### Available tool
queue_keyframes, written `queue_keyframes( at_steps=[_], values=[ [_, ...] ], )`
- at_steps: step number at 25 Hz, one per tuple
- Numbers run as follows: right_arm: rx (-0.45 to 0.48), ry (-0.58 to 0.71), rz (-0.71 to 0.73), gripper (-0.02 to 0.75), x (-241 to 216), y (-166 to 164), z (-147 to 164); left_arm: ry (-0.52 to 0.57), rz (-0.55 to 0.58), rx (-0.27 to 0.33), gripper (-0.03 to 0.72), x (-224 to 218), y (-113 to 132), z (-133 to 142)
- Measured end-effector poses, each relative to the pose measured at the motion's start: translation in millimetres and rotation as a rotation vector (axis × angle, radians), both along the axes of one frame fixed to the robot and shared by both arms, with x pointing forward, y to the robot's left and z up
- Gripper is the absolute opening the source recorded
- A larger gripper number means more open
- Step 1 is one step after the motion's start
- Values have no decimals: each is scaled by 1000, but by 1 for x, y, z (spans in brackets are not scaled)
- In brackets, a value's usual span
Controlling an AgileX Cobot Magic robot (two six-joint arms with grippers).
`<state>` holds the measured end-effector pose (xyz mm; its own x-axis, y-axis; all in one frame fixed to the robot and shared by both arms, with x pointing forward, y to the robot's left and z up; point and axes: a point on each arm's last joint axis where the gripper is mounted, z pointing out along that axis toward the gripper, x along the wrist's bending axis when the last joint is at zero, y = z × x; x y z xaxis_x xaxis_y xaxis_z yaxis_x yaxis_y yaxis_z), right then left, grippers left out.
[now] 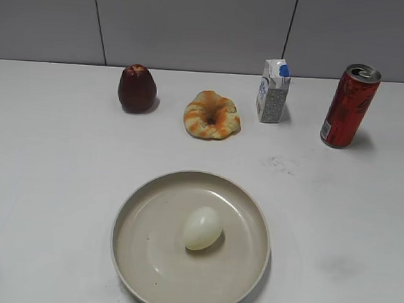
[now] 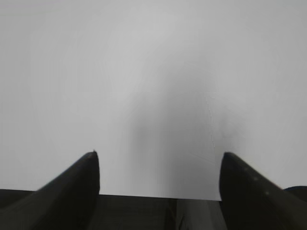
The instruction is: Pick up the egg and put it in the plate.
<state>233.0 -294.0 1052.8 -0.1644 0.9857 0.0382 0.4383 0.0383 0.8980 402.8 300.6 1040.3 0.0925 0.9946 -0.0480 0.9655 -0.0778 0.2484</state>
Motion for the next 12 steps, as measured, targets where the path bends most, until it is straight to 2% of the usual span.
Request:
queue_keyframes(
  at_steps=[6, 12],
  values=[
    [0, 0, 0, 554, 0, 0, 0, -54, 4, 0, 589, -39, -2, -19],
    [0, 0, 0, 554, 0, 0, 0, -274, 16, -40, 589, -69, -6, -6]
  ],
)
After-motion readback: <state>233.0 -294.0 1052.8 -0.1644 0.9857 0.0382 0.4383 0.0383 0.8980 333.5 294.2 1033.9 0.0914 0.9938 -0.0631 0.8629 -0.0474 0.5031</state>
